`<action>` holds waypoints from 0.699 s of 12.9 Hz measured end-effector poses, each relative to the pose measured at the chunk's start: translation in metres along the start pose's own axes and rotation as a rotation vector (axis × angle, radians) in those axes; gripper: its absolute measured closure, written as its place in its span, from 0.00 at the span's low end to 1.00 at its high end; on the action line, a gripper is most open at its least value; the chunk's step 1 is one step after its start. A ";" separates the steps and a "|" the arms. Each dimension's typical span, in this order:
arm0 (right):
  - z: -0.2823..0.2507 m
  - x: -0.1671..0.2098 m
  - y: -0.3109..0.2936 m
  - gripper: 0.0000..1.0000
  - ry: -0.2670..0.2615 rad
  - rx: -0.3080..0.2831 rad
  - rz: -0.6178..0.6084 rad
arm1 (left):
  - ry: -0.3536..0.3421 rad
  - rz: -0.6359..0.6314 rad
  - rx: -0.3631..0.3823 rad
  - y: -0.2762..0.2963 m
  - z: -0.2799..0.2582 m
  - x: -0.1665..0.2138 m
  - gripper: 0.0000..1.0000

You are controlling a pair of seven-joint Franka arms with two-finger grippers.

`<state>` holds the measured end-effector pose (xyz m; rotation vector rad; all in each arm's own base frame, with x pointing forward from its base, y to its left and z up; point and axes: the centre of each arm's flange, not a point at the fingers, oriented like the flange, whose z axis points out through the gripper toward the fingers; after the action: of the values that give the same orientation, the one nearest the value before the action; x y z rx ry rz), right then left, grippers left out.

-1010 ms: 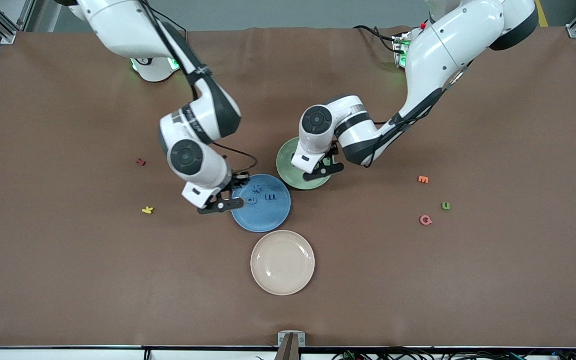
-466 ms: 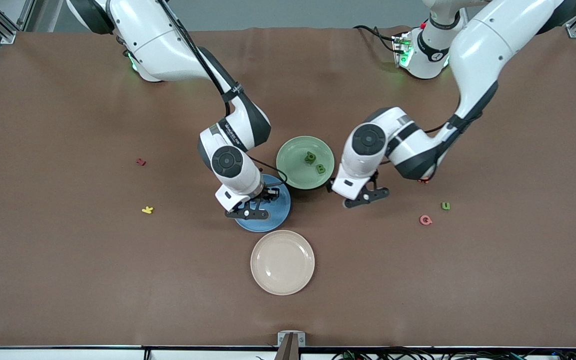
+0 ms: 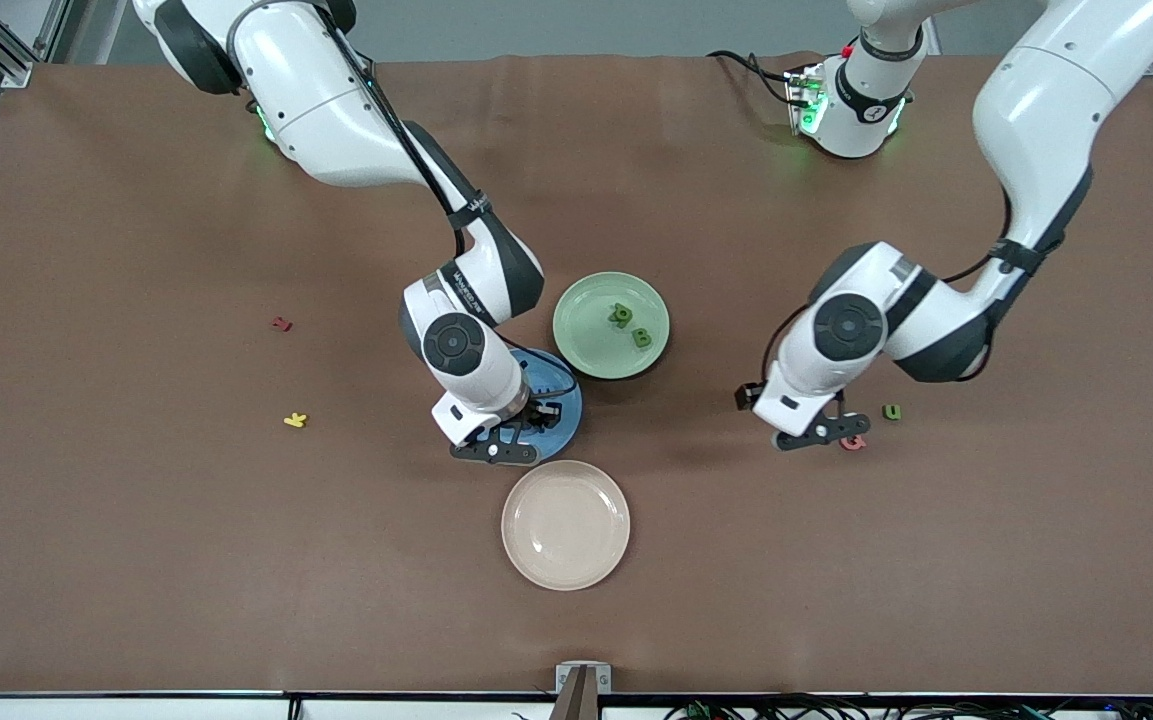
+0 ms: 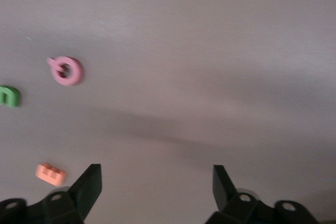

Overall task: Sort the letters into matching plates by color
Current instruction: 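Move the left gripper to the green N while the right gripper withdraws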

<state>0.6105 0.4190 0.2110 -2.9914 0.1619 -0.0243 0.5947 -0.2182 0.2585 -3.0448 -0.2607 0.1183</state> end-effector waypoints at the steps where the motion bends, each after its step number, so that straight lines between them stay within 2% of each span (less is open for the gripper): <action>1: 0.001 0.001 0.001 0.64 0.001 -0.001 0.001 | -0.010 0.018 0.002 -0.017 0.004 0.007 0.10; 2: 0.001 0.002 0.001 0.64 0.002 -0.002 0.002 | -0.017 0.036 0.002 -0.032 0.008 0.013 0.15; 3: 0.001 0.002 0.002 0.64 0.002 -0.002 0.003 | -0.023 0.052 0.002 -0.045 0.010 0.018 0.15; 4: 0.000 0.003 0.002 0.59 0.004 -0.001 0.002 | -0.027 0.072 0.001 -0.057 0.012 0.022 0.19; 7: -0.011 0.007 -0.004 0.28 0.020 0.010 -0.002 | -0.040 0.129 -0.003 -0.090 0.018 0.033 0.21; 9: -0.025 0.008 -0.005 0.10 0.002 0.000 -0.003 | -0.043 0.153 -0.003 -0.107 0.020 0.039 0.22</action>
<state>0.6185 0.4197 0.2368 -2.9917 0.1580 -0.0269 0.6131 -0.1046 0.2452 -3.0651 -0.0304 0.1937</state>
